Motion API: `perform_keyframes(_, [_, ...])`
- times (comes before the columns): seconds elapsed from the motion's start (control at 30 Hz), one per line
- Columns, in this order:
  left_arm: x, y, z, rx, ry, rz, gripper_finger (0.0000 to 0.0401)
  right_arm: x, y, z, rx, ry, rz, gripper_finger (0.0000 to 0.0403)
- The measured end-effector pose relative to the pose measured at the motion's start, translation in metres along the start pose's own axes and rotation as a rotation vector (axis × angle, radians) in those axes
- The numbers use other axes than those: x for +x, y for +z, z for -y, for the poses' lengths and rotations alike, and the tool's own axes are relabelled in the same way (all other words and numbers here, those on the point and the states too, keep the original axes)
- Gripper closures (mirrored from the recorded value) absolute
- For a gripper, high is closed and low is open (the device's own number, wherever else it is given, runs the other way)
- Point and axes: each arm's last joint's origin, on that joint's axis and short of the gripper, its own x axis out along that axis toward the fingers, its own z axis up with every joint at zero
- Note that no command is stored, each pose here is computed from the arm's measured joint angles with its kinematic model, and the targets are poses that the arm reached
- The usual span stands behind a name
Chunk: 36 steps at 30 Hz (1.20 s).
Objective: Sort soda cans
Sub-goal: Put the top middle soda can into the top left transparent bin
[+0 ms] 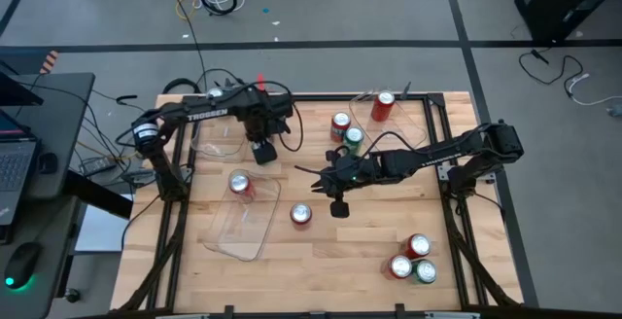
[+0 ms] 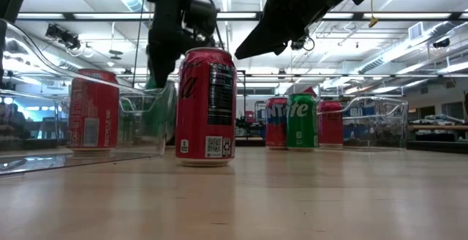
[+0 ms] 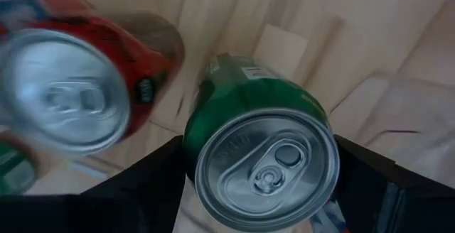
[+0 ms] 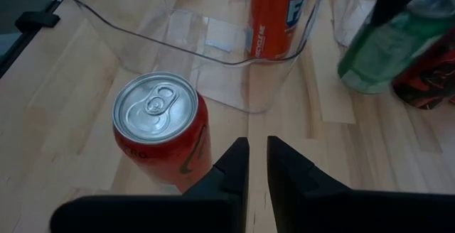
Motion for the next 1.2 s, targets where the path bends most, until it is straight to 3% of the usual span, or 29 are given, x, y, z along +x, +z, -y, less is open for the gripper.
perform_keyframes(0.4, [-0.081, -0.013, -0.012, -0.164, 0.061, 0.064, 0.0111, 0.0, -0.001, 0.0, 0.0, 0.001, -0.01, 0.0364])
perform_keyframes(0.63, [-0.106, -0.036, -0.046, -0.344, 0.106, 0.164, 0.0111, 0.0, -0.001, 0.0, 0.0, 0.014, -0.011, 0.0364])
perform_keyframes(1.03, [-0.095, -0.052, -0.138, -0.648, 0.133, 0.149, 0.0111, 0.0, -0.001, 0.0, 0.0, 0.016, -0.01, 0.0364])
perform_keyframes(1.2, [-0.079, -0.045, -0.165, -0.691, 0.1, 0.175, 0.0111, 0.0, -0.001, 0.0, 0.0, 0.016, -0.01, 0.0364])
